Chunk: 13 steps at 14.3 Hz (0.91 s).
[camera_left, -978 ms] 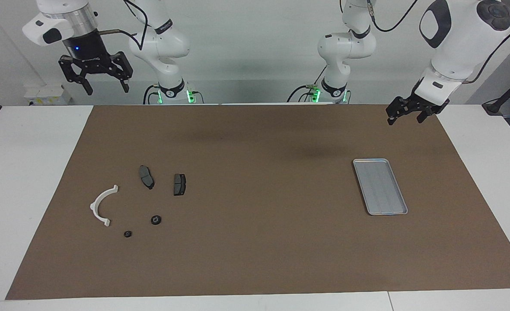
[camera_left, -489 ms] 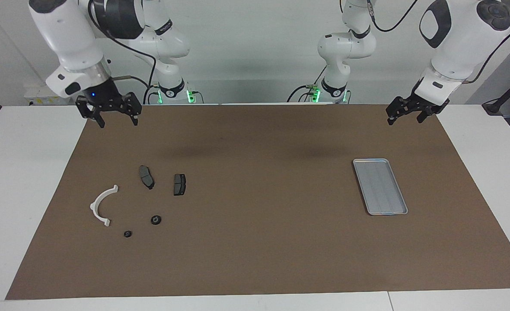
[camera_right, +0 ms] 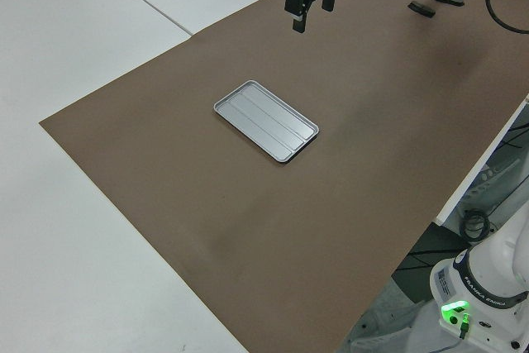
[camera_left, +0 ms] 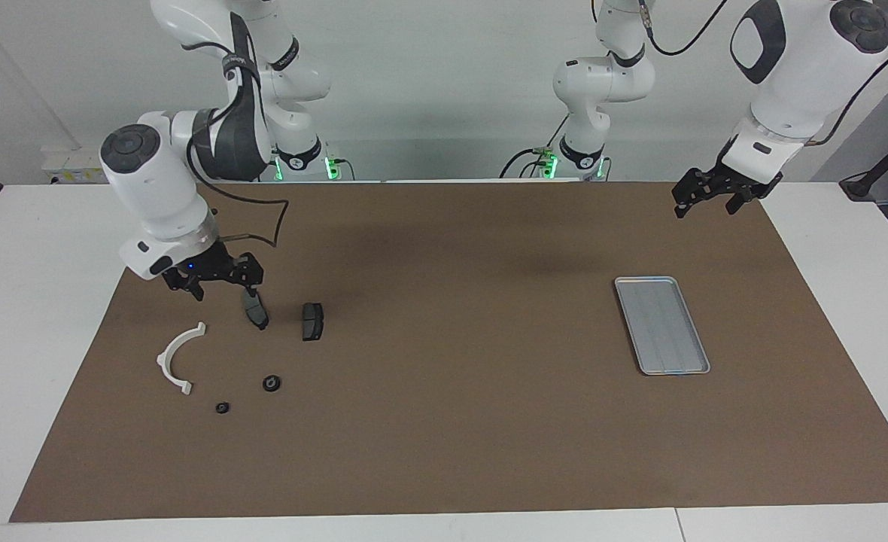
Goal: Pick bearing gear from pile to tray
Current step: 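Reach the right gripper over the nearer small black bearing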
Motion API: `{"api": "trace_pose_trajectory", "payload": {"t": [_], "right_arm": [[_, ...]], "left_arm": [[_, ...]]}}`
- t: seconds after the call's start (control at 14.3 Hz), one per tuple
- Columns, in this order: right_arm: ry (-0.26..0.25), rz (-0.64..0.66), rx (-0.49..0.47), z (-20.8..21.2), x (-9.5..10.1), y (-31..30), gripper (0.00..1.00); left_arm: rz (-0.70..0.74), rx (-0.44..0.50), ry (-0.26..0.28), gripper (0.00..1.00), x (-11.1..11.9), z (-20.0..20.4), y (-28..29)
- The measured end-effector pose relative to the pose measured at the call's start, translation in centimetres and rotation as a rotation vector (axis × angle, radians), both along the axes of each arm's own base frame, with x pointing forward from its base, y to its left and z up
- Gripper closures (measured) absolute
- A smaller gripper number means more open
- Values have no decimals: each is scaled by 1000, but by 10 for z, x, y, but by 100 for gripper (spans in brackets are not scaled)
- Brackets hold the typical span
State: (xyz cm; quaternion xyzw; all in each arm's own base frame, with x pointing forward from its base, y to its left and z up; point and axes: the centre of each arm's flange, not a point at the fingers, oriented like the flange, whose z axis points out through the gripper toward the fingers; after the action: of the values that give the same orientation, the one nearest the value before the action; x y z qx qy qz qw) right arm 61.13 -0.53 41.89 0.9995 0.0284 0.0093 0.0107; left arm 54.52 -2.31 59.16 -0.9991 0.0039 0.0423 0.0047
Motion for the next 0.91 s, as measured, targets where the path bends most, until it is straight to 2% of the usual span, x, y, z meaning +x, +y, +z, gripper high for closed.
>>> {"api": "trace_pose_trajectory", "payload": {"t": [0.35, 0.56, 0.91], "right_arm": [[-35, -12, -29, -66, 26, 8, 0], [-35, -25, -32, -81, 39, 31, 0], [-32, -16, -33, -115, 75, 45, 0]], "left_arm": [[0, 0, 0, 0, 0, 0, 0], [0, 0, 0, 0, 0, 0, 0], [0, 0, 0, 0, 0, 0, 0]]}}
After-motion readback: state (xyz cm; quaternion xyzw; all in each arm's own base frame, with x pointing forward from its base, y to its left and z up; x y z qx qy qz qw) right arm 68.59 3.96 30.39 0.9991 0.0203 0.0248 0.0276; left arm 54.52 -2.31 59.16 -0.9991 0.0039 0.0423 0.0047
